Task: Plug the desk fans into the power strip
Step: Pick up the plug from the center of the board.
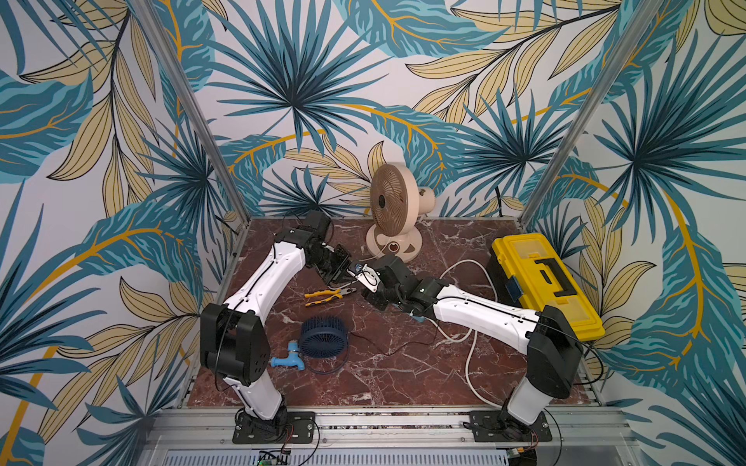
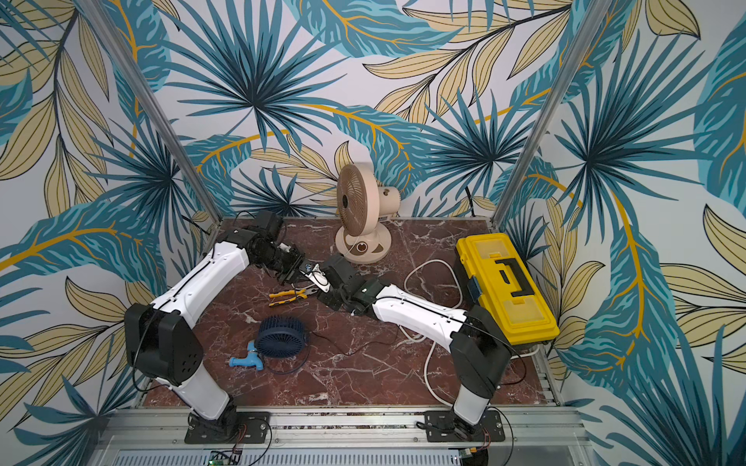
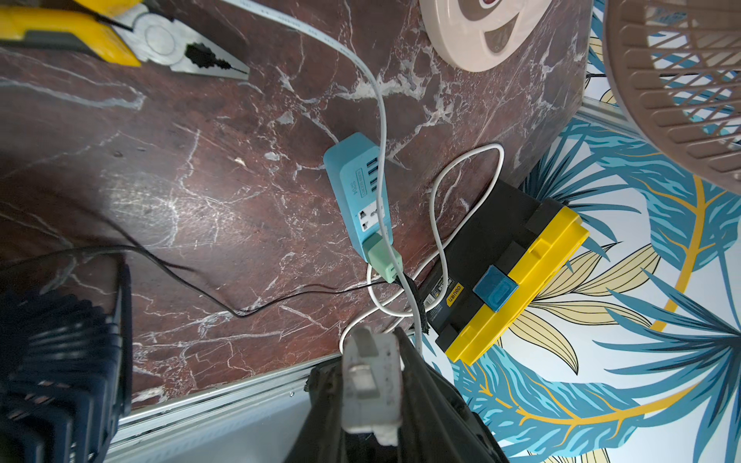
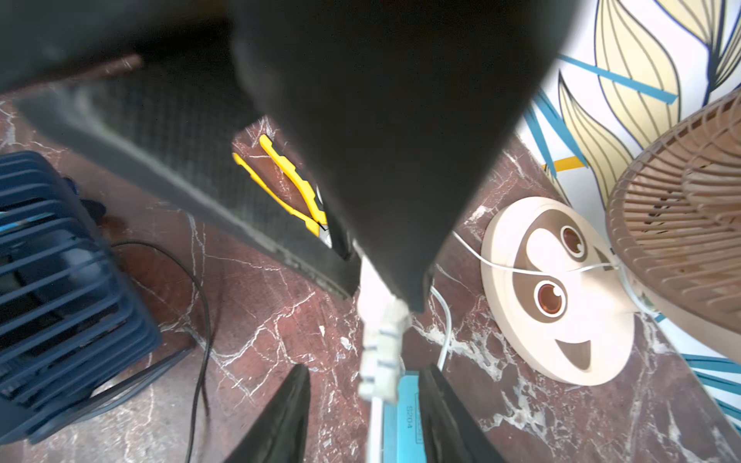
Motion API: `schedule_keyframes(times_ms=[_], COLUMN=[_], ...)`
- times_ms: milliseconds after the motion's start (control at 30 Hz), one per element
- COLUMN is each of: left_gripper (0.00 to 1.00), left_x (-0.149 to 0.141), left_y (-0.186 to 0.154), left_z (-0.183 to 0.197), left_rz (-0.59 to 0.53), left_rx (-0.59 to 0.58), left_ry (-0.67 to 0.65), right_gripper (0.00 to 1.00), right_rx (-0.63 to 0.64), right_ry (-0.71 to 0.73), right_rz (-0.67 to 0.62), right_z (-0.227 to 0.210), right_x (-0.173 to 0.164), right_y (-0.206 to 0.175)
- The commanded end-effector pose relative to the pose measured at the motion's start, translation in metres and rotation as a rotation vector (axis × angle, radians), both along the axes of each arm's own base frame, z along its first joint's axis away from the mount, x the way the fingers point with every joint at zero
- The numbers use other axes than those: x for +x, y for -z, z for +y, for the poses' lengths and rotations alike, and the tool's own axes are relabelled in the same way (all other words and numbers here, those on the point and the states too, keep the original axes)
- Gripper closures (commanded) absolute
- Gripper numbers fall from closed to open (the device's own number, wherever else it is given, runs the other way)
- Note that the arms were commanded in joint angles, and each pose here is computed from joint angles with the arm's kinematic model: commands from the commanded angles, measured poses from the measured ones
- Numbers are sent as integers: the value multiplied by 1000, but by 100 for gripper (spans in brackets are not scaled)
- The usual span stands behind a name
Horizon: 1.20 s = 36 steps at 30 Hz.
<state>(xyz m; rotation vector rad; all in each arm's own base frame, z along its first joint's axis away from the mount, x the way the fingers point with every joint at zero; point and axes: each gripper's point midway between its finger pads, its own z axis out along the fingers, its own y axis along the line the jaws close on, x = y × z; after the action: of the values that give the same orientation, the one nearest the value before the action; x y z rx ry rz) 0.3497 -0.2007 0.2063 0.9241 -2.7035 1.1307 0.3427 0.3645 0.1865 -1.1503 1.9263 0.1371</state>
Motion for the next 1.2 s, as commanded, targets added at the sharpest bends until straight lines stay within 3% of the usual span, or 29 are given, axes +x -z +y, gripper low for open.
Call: schedule_keyframes(times_ms=[0, 267, 333, 400, 600, 833, 867, 1000, 1167], left_gripper=[100, 97, 92, 81, 36, 12, 3, 0, 0], left_x=[-4, -1, 0, 1, 9, 25, 28, 23, 19], left_y=[-22, -21, -21, -23, -41, -66, -76, -88, -82], left_z=[1, -2, -2, -2, 5, 34, 42, 71, 72], left_rz=[-57, -70, -74, -87, -206, -429, -501, -664, -778], left_rx=[-23, -33, -35, -35, -18, 43, 69, 219, 238], left_ry=[8, 13, 14, 19, 20, -25, -36, -73, -36], right_gripper=[57, 77, 88, 100, 100, 100, 100, 100, 100], right_rx=[15, 69, 81, 91, 103, 107, 120, 186, 316], right_ry=[-3, -42, -50, -48, -21, 12, 20, 21, 42], right_rz=[-32, -18, -15, -12, 18, 129, 152, 253, 395], right_z=[8, 20, 22, 22, 16, 5, 2, -4, -17], right_x=[6, 3, 2, 1, -1, -13, -15, -25, -26], right_y=[-4, -11, -13, -15, -14, -6, -6, -10, -19])
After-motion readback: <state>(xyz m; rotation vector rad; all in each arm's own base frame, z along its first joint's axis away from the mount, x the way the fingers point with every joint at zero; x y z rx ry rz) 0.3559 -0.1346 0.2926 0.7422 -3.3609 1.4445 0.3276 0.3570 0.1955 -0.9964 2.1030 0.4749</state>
